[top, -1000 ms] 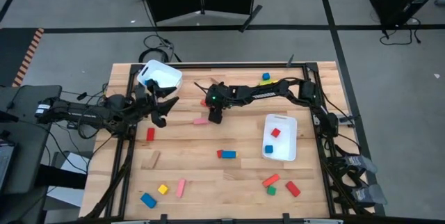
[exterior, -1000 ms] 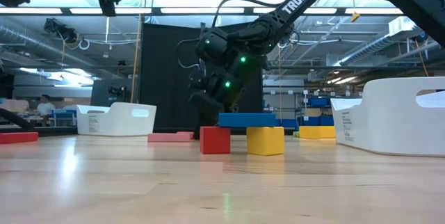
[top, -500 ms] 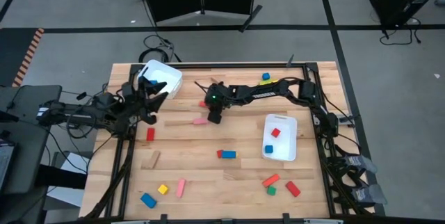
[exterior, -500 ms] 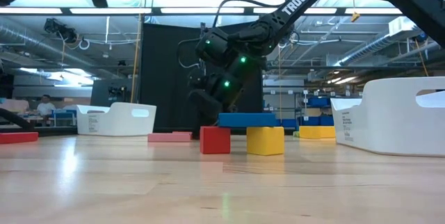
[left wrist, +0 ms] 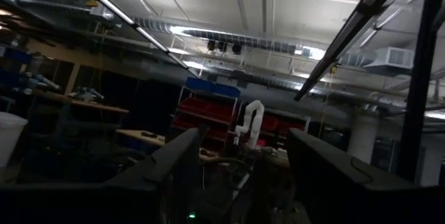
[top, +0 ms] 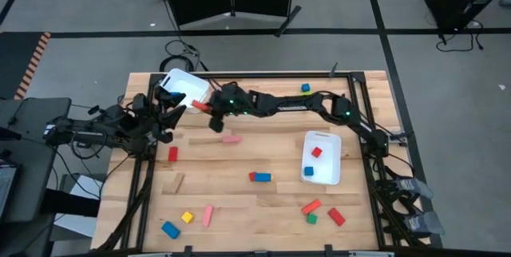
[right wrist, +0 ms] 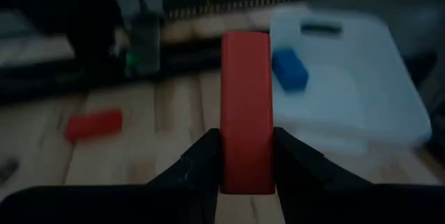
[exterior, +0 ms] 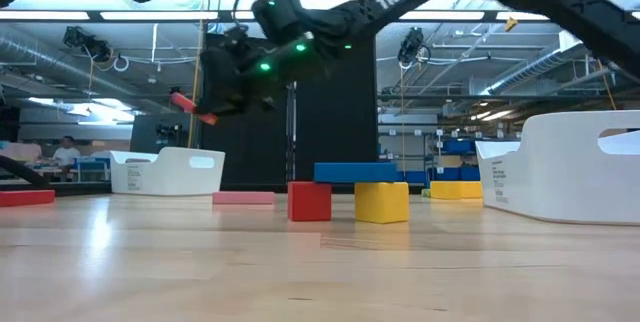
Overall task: Sort blocks by size
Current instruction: Put the top orange rectangular block into the top white bin
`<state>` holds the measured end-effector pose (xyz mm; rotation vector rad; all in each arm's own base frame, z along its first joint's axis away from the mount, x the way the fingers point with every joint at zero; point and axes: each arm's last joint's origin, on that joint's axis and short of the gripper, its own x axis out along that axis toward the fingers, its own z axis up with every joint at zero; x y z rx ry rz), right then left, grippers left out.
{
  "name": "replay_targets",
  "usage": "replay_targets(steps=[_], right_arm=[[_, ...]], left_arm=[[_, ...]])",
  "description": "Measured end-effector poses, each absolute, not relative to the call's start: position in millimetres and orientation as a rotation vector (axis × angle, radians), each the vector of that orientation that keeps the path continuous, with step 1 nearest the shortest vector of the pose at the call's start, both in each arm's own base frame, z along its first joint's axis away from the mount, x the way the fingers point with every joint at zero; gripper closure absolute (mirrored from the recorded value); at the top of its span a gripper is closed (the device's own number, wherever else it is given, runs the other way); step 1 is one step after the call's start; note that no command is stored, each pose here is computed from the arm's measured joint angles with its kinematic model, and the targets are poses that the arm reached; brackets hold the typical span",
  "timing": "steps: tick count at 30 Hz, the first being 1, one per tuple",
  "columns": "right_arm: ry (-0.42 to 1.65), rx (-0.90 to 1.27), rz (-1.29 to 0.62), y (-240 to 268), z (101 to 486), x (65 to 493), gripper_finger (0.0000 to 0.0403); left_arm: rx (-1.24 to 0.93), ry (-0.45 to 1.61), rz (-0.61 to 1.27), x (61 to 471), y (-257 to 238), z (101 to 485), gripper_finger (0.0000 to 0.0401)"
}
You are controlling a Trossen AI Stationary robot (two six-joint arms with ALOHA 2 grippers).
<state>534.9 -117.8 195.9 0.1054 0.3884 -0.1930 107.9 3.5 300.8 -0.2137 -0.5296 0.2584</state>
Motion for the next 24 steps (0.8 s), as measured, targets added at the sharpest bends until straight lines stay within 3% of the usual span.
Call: replay_targets(steps=[9,17,24], right_arm=[[0.250,0.117,-0.219,-147.1,184.0,580.5,0.0288],[0.176,0.211,-0.289,-185.7,161.4,574.2,0.0288],[0.174,0.220,-0.290,-197.2,162.9,570.2,0.0215]], left_arm=[[-0.219,-0.533,0.249,107.8,3.2,301.1,0.0178],[-0.219,-0.529,0.246,108.1,3.1,300.7,0.0178],[-0.218,-0.527,0.246,108.2,3.1,300.6,0.0178]])
